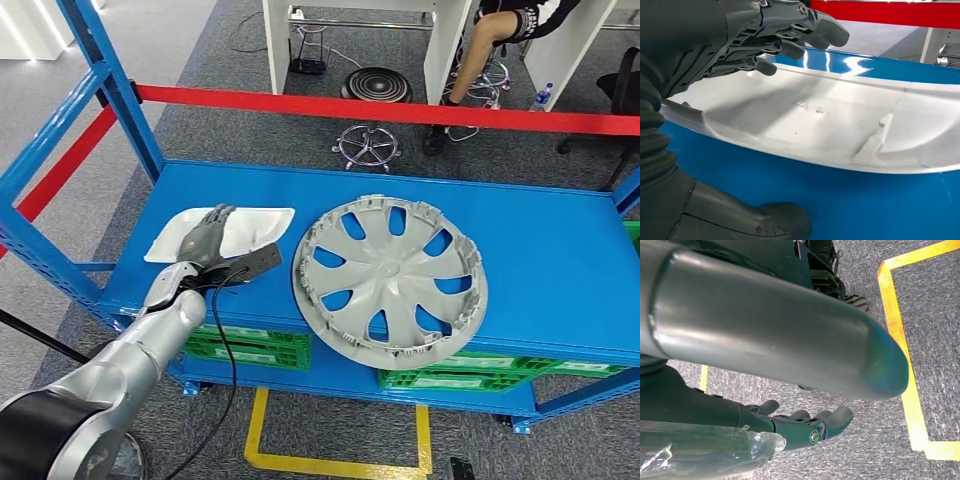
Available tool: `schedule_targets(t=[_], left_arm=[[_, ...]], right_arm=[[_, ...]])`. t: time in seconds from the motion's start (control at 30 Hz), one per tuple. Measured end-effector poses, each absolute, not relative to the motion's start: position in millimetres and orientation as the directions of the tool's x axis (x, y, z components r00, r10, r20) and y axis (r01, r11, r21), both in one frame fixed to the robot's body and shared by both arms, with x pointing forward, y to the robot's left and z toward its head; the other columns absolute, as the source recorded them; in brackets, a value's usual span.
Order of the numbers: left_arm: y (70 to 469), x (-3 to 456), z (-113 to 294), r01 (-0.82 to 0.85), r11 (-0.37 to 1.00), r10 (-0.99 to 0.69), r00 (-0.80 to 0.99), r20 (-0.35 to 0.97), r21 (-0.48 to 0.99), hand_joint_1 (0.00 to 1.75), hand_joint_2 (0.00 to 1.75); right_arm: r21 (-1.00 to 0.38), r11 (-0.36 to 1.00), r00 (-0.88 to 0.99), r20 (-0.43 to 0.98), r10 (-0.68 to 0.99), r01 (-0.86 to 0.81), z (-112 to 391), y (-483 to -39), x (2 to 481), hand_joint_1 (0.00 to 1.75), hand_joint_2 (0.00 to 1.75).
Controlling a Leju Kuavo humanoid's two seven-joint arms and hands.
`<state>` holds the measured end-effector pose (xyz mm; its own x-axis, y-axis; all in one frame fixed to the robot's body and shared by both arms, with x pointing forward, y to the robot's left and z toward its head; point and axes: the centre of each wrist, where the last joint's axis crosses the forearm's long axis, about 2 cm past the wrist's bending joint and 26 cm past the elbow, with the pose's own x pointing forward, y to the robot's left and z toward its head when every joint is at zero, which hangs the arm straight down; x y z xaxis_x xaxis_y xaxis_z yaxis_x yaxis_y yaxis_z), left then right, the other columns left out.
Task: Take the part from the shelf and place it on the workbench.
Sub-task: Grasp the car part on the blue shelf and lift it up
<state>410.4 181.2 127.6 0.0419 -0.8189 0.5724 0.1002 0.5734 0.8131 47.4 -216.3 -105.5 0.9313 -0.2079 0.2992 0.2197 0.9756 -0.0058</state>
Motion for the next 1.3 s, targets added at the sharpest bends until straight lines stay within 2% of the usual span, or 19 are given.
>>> schedule_targets(t=[0.03, 0.07, 0.17, 0.2, 0.27, 0.7, 0.9, 1.13, 1.3], left_arm=[[182, 410, 127, 0.101, 0.573, -0.819, 0.043, 0.572, 0.813, 0.17, 1.75], [182, 410, 127, 0.101, 0.572, -0.82, 0.044, 0.571, 0.814, 0.42, 1.75], [183, 410, 126, 0.106, 0.571, -0.821, 0.051, 0.569, 0.814, 1.45, 1.75], [183, 409, 125, 0.109, 0.571, -0.821, 0.053, 0.568, 0.814, 1.64, 1.75], [184, 408, 123, 0.115, 0.569, -0.822, 0.06, 0.566, 0.814, 1.75, 1.75], [190, 408, 120, 0.124, 0.55, -0.835, 0.074, 0.546, 0.826, 1.75, 1.75], [193, 411, 124, 0.05, 0.509, -0.861, 0.047, 0.507, 0.859, 1.75, 1.75], [192, 412, 131, -0.139, 0.337, -0.941, -0.072, 0.33, 0.931, 1.75, 1.75], [182, 418, 156, -0.337, 0.174, -0.973, -0.205, 0.108, 0.925, 1.75, 1.75]], right_arm=[[-0.006, 0.976, 0.931, 0.299, -0.208, 0.22, -105, -216, 47, 0.0, 0.0], [-0.006, 0.975, 0.931, 0.299, -0.208, 0.22, -105, -216, 47, 0.0, 0.0], [-0.006, 0.975, 0.931, 0.299, -0.21, 0.222, -105, -216, 47, 0.0, 0.0], [-0.006, 0.975, 0.93, 0.299, -0.212, 0.224, -105, -216, 47, 0.0, 0.0], [-0.006, 0.974, 0.93, 0.3, -0.214, 0.226, -106, -217, 47, 0.0, 0.0], [-0.006, 0.973, 0.926, 0.307, -0.218, 0.23, -106, -217, 47, 0.0, 0.0], [-0.006, 0.973, 0.926, 0.307, -0.219, 0.231, -106, -217, 47, 0.0, 0.0], [-0.006, 0.972, 0.926, 0.306, -0.221, 0.234, -106, -217, 47, 0.0, 0.0], [-0.006, 0.972, 0.927, 0.303, -0.222, 0.235, -106, -217, 47, 0.0, 0.0]])
